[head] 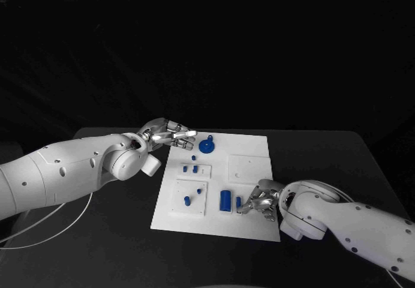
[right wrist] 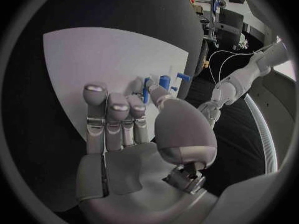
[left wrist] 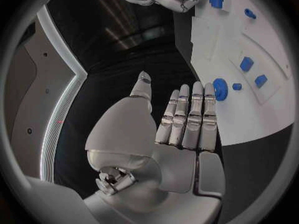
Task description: Assemble the parts on the task board
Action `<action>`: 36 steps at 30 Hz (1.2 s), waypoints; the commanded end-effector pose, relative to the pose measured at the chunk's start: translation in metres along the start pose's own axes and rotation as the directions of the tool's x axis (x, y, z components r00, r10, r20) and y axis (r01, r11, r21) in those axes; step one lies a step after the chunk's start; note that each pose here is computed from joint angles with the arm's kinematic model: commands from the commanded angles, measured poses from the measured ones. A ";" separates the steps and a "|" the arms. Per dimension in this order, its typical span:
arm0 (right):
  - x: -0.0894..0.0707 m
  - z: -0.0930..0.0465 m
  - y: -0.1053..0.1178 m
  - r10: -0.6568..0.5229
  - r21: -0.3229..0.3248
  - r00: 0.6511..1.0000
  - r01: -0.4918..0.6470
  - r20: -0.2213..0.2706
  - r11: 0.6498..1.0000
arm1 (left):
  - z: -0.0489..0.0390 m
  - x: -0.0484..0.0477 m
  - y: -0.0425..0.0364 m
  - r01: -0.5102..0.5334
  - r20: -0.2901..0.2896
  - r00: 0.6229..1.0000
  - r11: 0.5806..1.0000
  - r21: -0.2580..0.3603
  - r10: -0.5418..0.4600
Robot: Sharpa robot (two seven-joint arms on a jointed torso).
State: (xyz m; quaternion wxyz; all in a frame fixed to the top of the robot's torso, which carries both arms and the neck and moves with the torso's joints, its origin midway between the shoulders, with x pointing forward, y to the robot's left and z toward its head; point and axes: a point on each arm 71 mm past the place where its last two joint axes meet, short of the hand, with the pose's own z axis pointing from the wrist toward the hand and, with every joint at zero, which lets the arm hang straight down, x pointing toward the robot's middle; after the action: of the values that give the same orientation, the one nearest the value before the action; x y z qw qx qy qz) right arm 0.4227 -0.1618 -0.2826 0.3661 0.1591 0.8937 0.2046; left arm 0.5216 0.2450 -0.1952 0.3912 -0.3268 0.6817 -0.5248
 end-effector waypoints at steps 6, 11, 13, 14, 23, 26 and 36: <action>0.005 0.001 -0.015 0.012 0.033 1.000 -0.011 -0.026 0.999 | 0.0002 0.0012 -0.0008 -0.001 -0.013 1.000 1.000 0.006 0.001; 0.000 -0.003 -0.018 0.081 -0.011 0.996 -0.081 -0.034 0.997 | 0.0001 -0.0002 -0.0010 0.003 -0.001 1.000 1.000 0.010 -0.003; -0.006 -0.004 -0.019 0.120 -0.052 0.992 -0.122 -0.033 0.991 | 0.0001 -0.0013 -0.0011 0.012 0.011 1.000 1.000 0.013 -0.012; -0.010 -0.004 -0.019 0.142 -0.076 0.989 -0.144 -0.030 0.987 | 0.0002 -0.0019 -0.0012 0.018 0.018 1.000 1.000 0.015 -0.018; -0.067 0.005 -0.036 0.330 -0.260 0.941 -0.303 0.068 0.917 | 0.0045 -0.0132 -0.0017 0.064 0.118 0.991 0.997 0.046 -0.069; -0.091 0.008 -0.042 0.407 -0.328 0.905 -0.351 0.121 0.877 | 0.0069 -0.0195 -0.0011 0.078 0.159 0.984 0.995 0.056 -0.086; -0.168 0.023 -0.071 0.662 -0.514 0.699 -0.477 0.268 0.712 | 0.0212 -0.0403 -0.0056 0.107 0.283 0.950 0.989 0.099 -0.132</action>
State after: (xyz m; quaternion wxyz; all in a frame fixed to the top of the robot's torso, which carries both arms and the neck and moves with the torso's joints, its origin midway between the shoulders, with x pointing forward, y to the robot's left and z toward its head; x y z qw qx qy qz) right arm 0.5388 -0.2882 -0.2407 0.4815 0.3696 0.6937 0.3879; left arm 0.5559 0.2662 -0.1900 0.4528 -0.4031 0.6072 -0.5136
